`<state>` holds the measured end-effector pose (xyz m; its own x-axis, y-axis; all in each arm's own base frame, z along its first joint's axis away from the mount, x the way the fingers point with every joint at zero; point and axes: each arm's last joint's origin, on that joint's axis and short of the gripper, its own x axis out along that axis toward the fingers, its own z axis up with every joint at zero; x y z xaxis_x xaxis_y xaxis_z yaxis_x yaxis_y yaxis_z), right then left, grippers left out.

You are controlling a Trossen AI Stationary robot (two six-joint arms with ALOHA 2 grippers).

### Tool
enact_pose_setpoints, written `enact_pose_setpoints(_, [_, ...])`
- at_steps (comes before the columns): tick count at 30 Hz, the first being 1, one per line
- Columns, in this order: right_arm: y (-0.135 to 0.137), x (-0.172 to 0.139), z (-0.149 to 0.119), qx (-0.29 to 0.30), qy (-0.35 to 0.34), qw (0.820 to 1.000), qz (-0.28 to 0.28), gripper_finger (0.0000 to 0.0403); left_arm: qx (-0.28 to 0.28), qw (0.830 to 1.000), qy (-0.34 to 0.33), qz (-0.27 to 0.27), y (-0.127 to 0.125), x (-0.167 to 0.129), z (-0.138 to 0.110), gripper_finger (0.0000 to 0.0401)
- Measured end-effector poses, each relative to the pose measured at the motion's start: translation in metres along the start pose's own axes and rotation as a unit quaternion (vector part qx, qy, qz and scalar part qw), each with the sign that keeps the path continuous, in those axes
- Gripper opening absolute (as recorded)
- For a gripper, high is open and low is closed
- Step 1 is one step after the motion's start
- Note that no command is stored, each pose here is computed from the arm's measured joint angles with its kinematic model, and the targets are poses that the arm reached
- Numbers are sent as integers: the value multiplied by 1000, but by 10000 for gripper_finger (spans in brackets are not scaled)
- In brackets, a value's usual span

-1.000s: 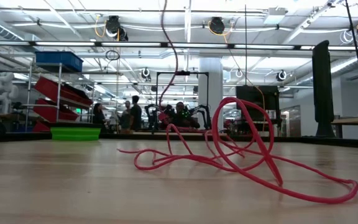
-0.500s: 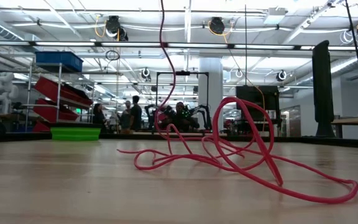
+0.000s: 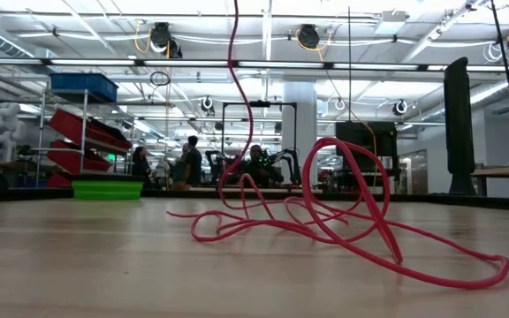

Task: Coil cords
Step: Coil the red wire into the spool

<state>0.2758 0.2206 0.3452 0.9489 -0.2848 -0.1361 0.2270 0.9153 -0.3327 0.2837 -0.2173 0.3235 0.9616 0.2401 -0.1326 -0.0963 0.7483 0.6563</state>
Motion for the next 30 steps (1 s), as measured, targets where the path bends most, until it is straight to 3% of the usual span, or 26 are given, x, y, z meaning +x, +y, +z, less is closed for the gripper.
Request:
enact_pose_setpoints(10, [1, -1, 1, 1, -2, 1000, 2, 0, -35, 999, 13, 0, 5, 9, -6, 84])
enact_pose_setpoints(18, [2, -3, 1, 3, -5, 1000, 5, 0, -63, 995, 73, 14, 15, 28, -26, 84])
enact_pose_setpoints(27, [4, -7, 5, 5, -17, 1000, 10, 0, -128, 985, 60, -100, 21, 45, -36, 84])
enact_pose_setpoints(30, [4, -7, 5, 4, -16, 1000, 10, 0, -135, 983, 59, -113, 21, 46, -37, 84])
